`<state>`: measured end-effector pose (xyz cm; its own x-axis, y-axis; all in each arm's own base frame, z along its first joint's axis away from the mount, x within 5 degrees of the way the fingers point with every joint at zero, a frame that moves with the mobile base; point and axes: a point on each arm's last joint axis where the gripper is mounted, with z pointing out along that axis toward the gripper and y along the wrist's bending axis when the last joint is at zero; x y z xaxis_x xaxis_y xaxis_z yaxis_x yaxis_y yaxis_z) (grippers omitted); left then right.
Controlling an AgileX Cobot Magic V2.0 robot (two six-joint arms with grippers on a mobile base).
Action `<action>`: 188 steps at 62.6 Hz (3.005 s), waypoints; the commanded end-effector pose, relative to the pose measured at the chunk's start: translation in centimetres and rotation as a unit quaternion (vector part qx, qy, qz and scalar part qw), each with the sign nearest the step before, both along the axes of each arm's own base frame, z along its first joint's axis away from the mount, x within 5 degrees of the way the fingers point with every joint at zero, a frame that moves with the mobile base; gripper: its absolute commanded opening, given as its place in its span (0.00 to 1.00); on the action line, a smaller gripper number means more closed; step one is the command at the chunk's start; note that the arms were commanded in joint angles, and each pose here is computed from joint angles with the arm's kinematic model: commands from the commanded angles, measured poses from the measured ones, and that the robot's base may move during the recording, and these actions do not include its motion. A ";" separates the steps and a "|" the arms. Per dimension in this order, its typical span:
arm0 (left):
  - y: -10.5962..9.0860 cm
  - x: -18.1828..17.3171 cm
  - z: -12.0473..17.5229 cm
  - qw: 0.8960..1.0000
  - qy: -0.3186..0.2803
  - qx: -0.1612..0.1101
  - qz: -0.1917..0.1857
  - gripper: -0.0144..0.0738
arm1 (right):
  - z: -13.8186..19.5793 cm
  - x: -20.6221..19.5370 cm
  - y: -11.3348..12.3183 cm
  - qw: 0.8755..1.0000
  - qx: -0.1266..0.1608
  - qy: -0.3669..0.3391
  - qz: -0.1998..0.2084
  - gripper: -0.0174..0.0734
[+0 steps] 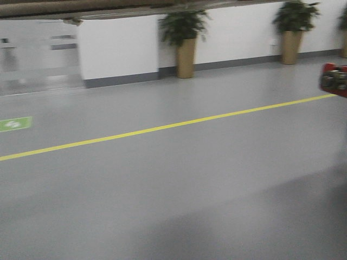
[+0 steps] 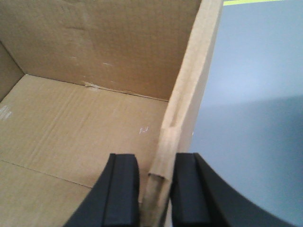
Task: Grab carton from right shelf to conveyor
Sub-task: 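Drive up to the grey conveyor belt carrying the carton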
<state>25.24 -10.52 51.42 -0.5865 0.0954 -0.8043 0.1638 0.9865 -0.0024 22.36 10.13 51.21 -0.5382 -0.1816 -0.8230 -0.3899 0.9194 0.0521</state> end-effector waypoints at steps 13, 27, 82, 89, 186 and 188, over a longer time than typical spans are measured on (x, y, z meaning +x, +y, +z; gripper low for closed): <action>0.0 0.1 0.6 0.999 -0.034 0.007 0.002 0.14 | 1.0 -0.6 0.4 0.999 0.028 -0.031 0.023 0.12; 0.7 0.3 0.8 0.998 -0.050 0.038 0.025 0.14 | 1.0 -0.6 0.4 0.999 0.029 -0.031 0.023 0.12; 1.4 0.5 1.1 0.994 -0.068 0.074 0.051 0.14 | 1.0 -0.7 0.4 0.999 0.031 -0.030 0.025 0.12; 1.4 0.5 1.1 0.994 -0.068 0.074 0.051 0.14 | 1.0 -0.7 0.4 0.999 0.031 -0.030 0.025 0.12; 1.3 0.6 1.2 0.993 -0.079 0.071 0.047 0.14 | 1.0 -0.7 0.4 0.999 0.031 -0.030 0.025 0.12; 1.3 0.6 1.2 0.993 -0.079 0.071 0.047 0.14 | 1.0 -0.7 0.4 0.999 0.031 -0.030 0.025 0.12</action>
